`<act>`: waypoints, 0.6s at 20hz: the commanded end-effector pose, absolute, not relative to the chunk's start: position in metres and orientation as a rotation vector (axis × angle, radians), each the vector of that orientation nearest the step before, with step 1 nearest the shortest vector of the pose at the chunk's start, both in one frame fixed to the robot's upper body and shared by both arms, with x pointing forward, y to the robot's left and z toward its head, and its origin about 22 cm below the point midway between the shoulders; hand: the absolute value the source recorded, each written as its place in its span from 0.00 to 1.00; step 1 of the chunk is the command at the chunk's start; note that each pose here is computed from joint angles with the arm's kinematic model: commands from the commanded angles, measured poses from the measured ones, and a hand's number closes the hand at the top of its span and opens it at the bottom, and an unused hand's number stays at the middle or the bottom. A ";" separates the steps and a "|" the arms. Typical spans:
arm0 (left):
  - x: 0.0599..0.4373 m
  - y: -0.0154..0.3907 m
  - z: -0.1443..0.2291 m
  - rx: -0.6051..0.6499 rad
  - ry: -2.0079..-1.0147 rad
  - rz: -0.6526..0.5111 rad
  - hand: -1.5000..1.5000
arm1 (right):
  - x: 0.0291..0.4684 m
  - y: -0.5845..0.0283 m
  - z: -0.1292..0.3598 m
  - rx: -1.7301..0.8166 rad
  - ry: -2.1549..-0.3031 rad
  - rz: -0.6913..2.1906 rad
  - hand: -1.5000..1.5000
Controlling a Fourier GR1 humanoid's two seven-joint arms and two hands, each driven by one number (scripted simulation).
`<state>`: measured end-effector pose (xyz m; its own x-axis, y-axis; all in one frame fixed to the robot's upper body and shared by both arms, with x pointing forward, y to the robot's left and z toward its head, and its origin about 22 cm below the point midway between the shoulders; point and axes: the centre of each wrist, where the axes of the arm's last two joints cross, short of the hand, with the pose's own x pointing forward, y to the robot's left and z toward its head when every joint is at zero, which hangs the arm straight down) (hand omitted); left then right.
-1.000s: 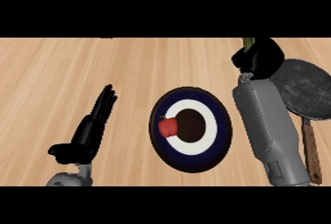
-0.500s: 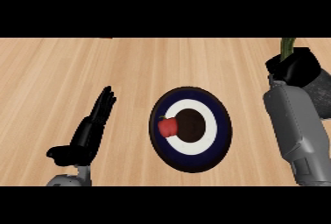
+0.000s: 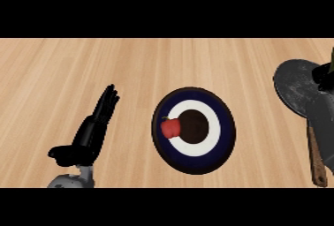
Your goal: Pick the squash from the plate and place it in the pan
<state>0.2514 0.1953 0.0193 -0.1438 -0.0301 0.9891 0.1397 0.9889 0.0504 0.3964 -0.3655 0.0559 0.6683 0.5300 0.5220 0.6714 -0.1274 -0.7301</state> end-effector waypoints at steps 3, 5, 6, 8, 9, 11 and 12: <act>0.253 0.199 0.003 -0.076 -1.714 -0.135 0.50 | 0.368 -0.419 0.038 -1.850 -0.969 -0.241 1.00; 0.242 0.182 0.013 -0.102 -1.725 -0.164 0.50 | 0.371 -0.438 0.061 -1.854 -0.954 -0.260 1.00; 0.254 0.196 0.011 -0.093 -1.718 -0.154 0.50 | 0.378 -0.426 0.056 -1.849 -0.961 -0.274 1.00; 0.248 0.195 0.003 -0.078 -1.712 -0.162 0.50 | 0.373 -0.436 0.057 -1.623 -0.844 -0.242 1.00; 0.243 0.190 0.007 -0.115 -1.716 -0.164 0.50 | 0.366 -0.436 0.040 -1.554 -0.732 -0.254 0.00; 0.252 0.191 0.014 -0.107 -1.731 -0.176 0.50 | 0.366 -0.432 0.033 -1.459 -0.687 -0.089 0.00; 0.253 0.183 0.014 -0.099 -1.727 -0.159 0.50 | 0.369 -0.441 0.048 -1.402 -0.716 -0.064 0.00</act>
<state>0.2518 0.1896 0.0119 -0.1564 -0.0269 0.9873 0.1592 0.9859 0.0521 0.3700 -0.4318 0.0440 0.7582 0.3872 0.5246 0.5596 0.0266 -0.8284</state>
